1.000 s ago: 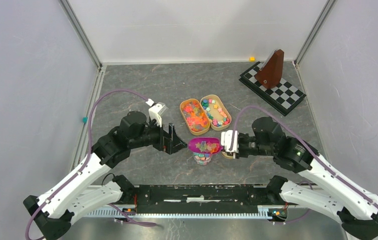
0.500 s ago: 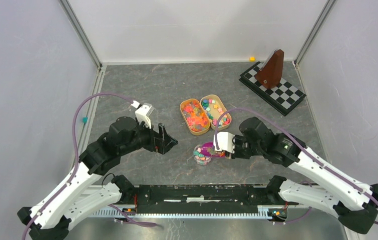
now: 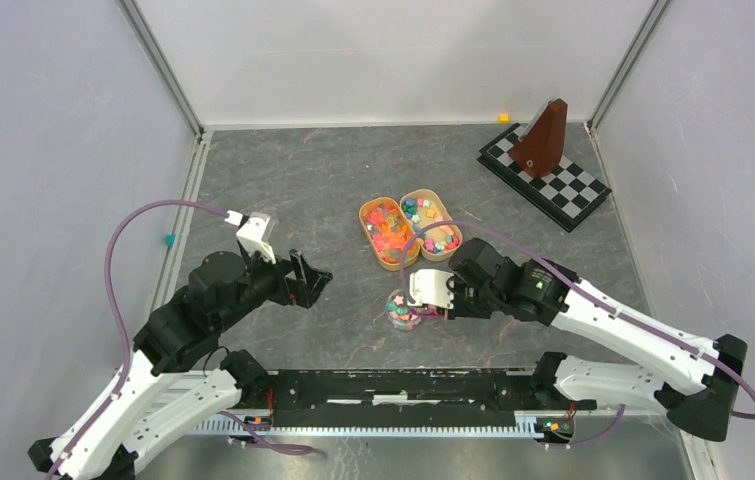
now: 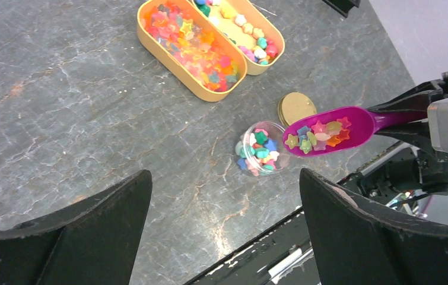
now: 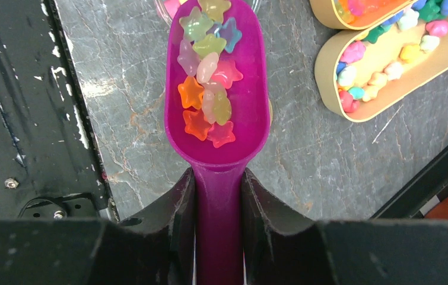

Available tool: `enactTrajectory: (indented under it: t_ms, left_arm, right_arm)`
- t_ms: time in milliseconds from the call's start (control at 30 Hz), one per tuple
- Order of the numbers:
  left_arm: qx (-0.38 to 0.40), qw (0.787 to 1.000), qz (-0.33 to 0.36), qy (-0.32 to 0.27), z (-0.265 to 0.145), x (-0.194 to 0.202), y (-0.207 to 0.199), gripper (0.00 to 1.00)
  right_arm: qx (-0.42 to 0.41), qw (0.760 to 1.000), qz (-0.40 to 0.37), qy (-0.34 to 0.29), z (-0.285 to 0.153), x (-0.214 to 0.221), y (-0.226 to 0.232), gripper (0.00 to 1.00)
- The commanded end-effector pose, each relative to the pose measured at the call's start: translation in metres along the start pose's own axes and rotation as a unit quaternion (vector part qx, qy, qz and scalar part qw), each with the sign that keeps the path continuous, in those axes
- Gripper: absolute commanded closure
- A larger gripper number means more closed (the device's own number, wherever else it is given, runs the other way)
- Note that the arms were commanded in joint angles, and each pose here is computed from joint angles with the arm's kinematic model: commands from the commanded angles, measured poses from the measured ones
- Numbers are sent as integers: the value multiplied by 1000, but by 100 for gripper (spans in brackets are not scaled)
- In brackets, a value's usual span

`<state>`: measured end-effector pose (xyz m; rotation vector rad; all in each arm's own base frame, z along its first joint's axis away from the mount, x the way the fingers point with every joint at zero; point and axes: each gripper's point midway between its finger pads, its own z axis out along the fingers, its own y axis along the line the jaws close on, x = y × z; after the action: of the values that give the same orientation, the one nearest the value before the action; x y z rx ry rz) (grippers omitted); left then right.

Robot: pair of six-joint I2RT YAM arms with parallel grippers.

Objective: Pack the candies
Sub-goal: Place the fake candies in the packing bottle.

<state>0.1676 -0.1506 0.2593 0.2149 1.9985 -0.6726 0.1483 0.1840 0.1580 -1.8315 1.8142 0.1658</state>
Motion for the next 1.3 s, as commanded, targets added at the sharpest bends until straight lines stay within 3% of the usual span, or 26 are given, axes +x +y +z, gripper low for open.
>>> enactTrajectory:
  t_ms: [0, 867, 1267]
  left_arm:
    - [-28, 999, 41, -6, 1, 2, 15, 0]
    - [-47, 997, 55, 25, 11, 31, 31, 0]
    - [-50, 997, 53, 20, 10, 32, 34, 0]
  right_arm:
    - [36, 999, 3, 13, -9, -8, -16, 100]
    - [73, 994, -13, 83, -23, -5, -30, 100]
    - [158, 982, 36, 97, -16, -24, -68, 100]
